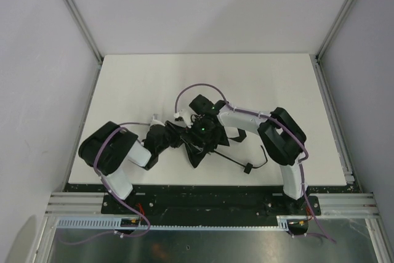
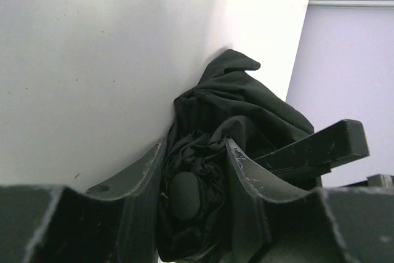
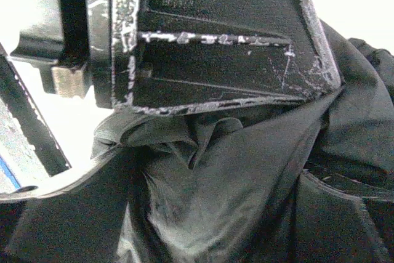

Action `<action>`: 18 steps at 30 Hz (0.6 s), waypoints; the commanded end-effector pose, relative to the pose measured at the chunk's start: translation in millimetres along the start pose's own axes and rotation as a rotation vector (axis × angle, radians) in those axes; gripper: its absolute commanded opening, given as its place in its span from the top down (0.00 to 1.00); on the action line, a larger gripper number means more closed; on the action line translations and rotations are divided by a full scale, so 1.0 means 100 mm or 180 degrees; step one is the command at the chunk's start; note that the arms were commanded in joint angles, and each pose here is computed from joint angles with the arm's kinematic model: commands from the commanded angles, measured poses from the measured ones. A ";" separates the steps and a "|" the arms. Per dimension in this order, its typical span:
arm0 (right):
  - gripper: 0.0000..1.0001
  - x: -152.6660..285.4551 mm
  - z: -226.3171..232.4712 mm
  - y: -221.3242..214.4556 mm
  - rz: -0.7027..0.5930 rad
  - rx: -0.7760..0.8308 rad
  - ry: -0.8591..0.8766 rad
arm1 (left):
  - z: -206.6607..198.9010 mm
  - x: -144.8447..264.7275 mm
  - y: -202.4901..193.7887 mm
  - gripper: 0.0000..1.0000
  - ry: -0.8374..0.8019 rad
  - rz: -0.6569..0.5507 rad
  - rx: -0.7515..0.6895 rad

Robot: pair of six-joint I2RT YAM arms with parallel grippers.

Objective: Put away the umbrella

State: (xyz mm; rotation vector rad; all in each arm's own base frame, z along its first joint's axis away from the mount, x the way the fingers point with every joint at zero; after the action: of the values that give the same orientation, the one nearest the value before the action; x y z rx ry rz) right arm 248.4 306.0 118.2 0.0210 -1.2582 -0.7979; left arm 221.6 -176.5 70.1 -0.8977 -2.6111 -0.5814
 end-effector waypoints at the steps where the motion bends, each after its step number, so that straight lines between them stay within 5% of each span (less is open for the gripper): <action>1: 0.08 0.29 0.02 0.15 -0.0374 -0.0046 -0.0489 | 0.40 0.10 -0.14 1.00 0.0771 0.0205 -0.0306; 13: 0.01 1.20 0.55 0.24 -0.1288 -0.0465 -0.1731 | 0.26 0.13 -0.09 1.00 0.0910 0.0252 -0.0240; 18: 0.08 1.39 0.37 0.04 -0.1766 -0.2061 -0.1804 | 0.22 0.14 -0.07 1.00 0.0957 0.0248 -0.0269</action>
State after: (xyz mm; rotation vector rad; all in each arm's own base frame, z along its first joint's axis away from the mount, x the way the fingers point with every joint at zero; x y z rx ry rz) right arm 218.7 279.5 255.7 -0.0546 -1.6294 -1.3589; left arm 219.8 -175.6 78.8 -0.8859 -2.4916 -0.5930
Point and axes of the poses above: each gripper's point midway between its finger pads, its own x axis back along the fingers, its own z axis along the line the jaws close on, y = z × x, the point moved 10 cm from there along x, back along the fingers, and after that the axes turned 6 degrees about -x, right-handed, at the moved point
